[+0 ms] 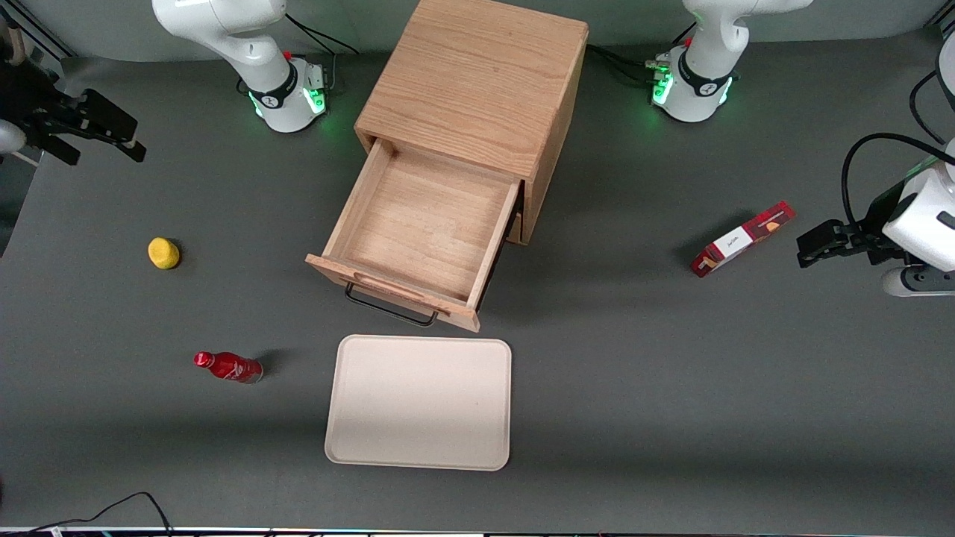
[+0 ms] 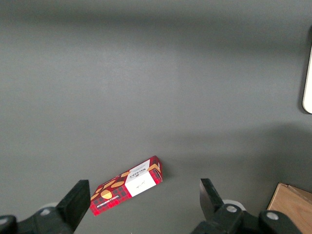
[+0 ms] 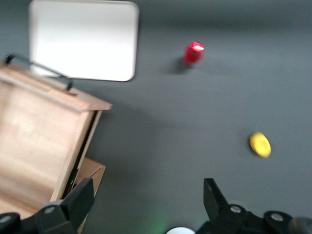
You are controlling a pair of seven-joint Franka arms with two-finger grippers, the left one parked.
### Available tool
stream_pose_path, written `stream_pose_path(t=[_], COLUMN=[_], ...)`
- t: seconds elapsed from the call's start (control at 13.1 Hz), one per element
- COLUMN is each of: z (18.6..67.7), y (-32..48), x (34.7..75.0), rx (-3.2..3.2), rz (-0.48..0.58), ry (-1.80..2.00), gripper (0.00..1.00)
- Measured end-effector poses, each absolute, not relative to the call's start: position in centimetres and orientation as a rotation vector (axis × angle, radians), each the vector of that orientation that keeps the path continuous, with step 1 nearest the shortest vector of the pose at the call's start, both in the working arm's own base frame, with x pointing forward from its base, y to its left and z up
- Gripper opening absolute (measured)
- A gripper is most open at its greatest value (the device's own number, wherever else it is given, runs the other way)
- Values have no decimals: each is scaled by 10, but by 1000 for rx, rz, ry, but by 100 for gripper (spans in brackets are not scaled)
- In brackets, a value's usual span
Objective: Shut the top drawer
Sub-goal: 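Move the right gripper toward the open wooden drawer's front panel, then lower the right gripper beside the drawer front near its black handle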
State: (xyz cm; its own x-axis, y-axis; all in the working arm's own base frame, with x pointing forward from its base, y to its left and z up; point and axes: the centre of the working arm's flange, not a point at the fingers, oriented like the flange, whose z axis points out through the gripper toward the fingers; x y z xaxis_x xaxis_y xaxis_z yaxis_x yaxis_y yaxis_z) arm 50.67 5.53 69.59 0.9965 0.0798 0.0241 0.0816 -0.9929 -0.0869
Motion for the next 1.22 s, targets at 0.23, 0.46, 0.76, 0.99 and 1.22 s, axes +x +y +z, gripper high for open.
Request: stream_pose_path(t=[0.23, 0.46, 0.76, 0.99, 1.22], z=[695, 687, 647, 606, 564], y=[86, 151, 191, 201, 198], x=[546, 570, 610, 641, 659], rx=[-2944, -2827, -2732, -2635, -2573], rz=[-65, -114, -147, -138, -76], ry=[-372, -556, -695, -999, -1218], gripper=[100, 100, 100, 100, 100])
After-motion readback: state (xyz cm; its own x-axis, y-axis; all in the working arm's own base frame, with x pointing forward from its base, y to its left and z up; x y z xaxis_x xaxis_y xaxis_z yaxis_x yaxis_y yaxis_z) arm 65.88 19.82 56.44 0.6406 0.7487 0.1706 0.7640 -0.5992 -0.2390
